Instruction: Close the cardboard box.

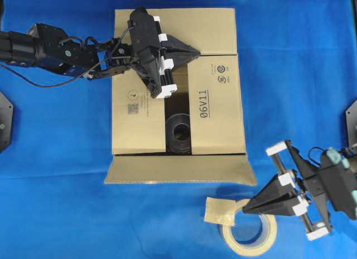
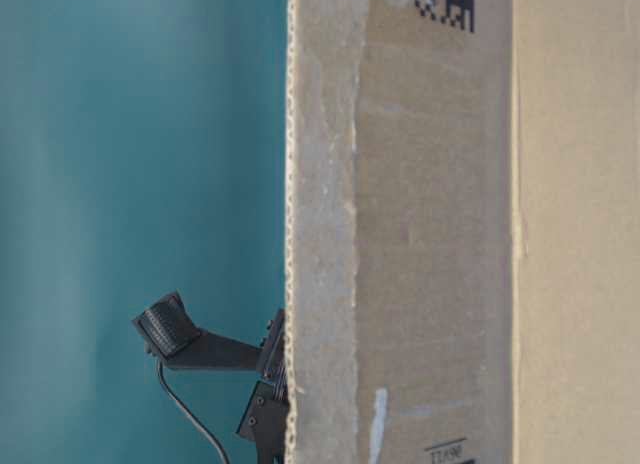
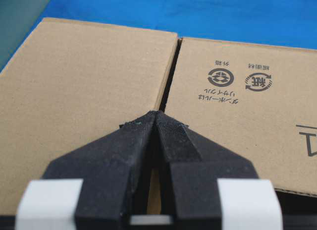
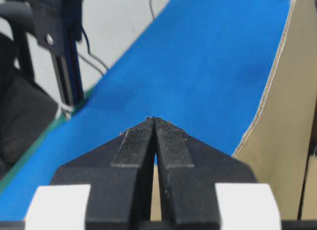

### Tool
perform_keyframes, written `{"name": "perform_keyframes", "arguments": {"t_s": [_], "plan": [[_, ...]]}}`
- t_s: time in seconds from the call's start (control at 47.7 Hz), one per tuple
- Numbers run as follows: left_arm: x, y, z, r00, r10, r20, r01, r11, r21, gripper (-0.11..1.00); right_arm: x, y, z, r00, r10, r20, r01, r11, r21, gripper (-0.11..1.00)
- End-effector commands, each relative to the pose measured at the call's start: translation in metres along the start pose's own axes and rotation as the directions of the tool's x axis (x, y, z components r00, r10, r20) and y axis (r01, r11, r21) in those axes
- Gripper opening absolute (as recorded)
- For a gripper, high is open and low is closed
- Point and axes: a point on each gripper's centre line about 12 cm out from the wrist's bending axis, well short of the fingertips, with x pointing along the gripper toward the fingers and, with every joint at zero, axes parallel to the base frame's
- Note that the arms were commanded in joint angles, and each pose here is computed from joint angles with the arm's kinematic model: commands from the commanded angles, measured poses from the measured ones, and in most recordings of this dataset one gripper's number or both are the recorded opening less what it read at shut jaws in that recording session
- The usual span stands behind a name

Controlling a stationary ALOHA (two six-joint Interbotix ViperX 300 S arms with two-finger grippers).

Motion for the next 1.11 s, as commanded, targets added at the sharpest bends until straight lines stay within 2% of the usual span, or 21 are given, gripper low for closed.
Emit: {"name": "perform_keyframes", "arguments": {"t_s": [0.0, 0.189, 0.44, 0.566, 0.775, 0.922, 1.089], "plan": [[-0.002, 0.002, 0.006, 1.0, 0.004, 0.015, -0.004, 1.0, -0.007, 0.0, 0.002, -0.002, 0.004, 1.0, -0.006, 0.022, 0.006, 1.0, 0.005, 0.0], [-0.002, 0.002, 0.006, 1.0, 0.004, 0.014, -0.004, 1.0, -0.009, 0.0, -0.002, -0.011, 0.005, 0.999, -0.034, 0.028, 0.034, 0.999, 0.014, 0.0], [-0.003, 0.0, 0.006, 1.0, 0.0, 0.015, 0.0, 1.0, -0.009, 0.0, -0.023, -0.044, 0.015, 0.986, -0.144, 0.084, 0.141, 0.989, 0.048, 0.0], [-0.003, -0.002, 0.006, 1.0, -0.005, 0.013, 0.005, 1.0, -0.006, 0.0, -0.034, -0.069, 0.014, 0.97, -0.232, 0.076, 0.225, 0.97, 0.088, 0.0], [-0.003, -0.006, 0.006, 1.0, -0.014, 0.015, 0.014, 1.0, -0.003, 0.0, -0.036, -0.107, -0.003, 0.934, -0.352, -0.053, 0.356, 0.919, 0.166, 0.0], [-0.003, -0.006, 0.007, 1.0, -0.013, 0.016, 0.013, 1.0, -0.004, 0.0, -0.03, -0.122, -0.022, 0.91, -0.39, -0.143, 0.412, 0.889, 0.201, 0.0], [-0.003, -0.006, 0.007, 1.0, -0.013, 0.016, 0.013, 1.0, -0.004, 0.0, -0.019, -0.129, -0.041, 0.893, -0.392, -0.22, 0.435, 0.876, 0.207, 0.0]]}}
